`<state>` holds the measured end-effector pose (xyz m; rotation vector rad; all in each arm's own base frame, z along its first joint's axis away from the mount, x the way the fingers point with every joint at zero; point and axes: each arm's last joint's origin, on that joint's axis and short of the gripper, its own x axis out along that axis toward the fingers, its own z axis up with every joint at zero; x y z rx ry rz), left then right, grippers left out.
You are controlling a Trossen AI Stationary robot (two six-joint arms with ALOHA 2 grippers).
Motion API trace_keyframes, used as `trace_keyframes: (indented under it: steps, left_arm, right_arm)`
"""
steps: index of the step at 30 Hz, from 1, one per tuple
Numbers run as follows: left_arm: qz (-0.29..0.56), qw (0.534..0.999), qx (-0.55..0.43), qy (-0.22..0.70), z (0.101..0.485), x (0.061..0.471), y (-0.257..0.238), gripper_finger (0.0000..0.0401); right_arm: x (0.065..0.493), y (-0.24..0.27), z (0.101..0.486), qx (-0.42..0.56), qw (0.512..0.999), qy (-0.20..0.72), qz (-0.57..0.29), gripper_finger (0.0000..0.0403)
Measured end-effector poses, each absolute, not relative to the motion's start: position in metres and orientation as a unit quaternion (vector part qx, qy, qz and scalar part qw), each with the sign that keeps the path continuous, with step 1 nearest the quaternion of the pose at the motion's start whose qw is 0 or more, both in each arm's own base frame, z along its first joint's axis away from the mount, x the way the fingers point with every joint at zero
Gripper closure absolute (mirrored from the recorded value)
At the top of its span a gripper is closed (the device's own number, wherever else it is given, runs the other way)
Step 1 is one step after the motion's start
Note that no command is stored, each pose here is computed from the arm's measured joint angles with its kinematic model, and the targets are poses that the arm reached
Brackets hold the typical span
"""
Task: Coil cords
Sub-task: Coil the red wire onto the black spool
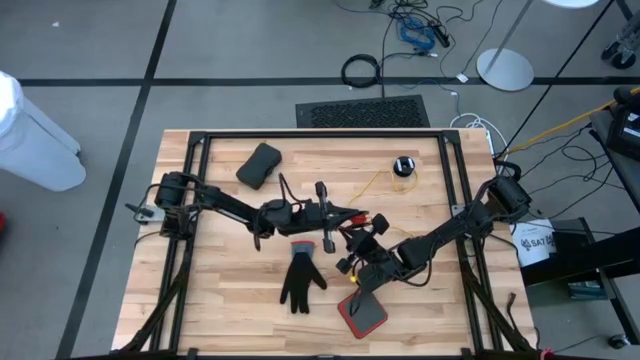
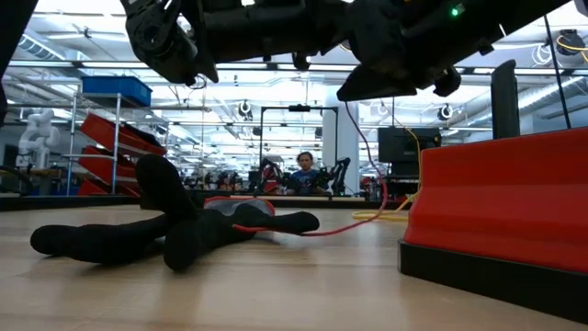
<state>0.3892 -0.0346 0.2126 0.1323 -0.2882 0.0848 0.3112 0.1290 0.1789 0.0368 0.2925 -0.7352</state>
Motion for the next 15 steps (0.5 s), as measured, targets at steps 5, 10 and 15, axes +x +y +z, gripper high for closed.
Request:
trace_keyframes:
  steps: [5, 10, 15]
  left_arm:
    - [0.045, 0.987, 0.083, -0.129, 0.21, 0.39, -0.035, 0.0395]
    - [0.053, 0.986, 0.107, -0.116, 0.208, 0.39, -0.037, 0.0395]
    - [0.058, 0.985, 0.135, -0.094, 0.204, 0.391, -0.037, 0.0395]
  right_arm:
    - [0.31, 0.128, 0.184, 0.02, 0.922, 0.136, -0.361, 0.0403]
    - [0.308, 0.13, 0.187, 0.02, 0.924, 0.133, -0.358, 0.0403]
    - [0.312, 0.135, 0.197, 0.008, 0.927, 0.13, -0.351, 0.0403]
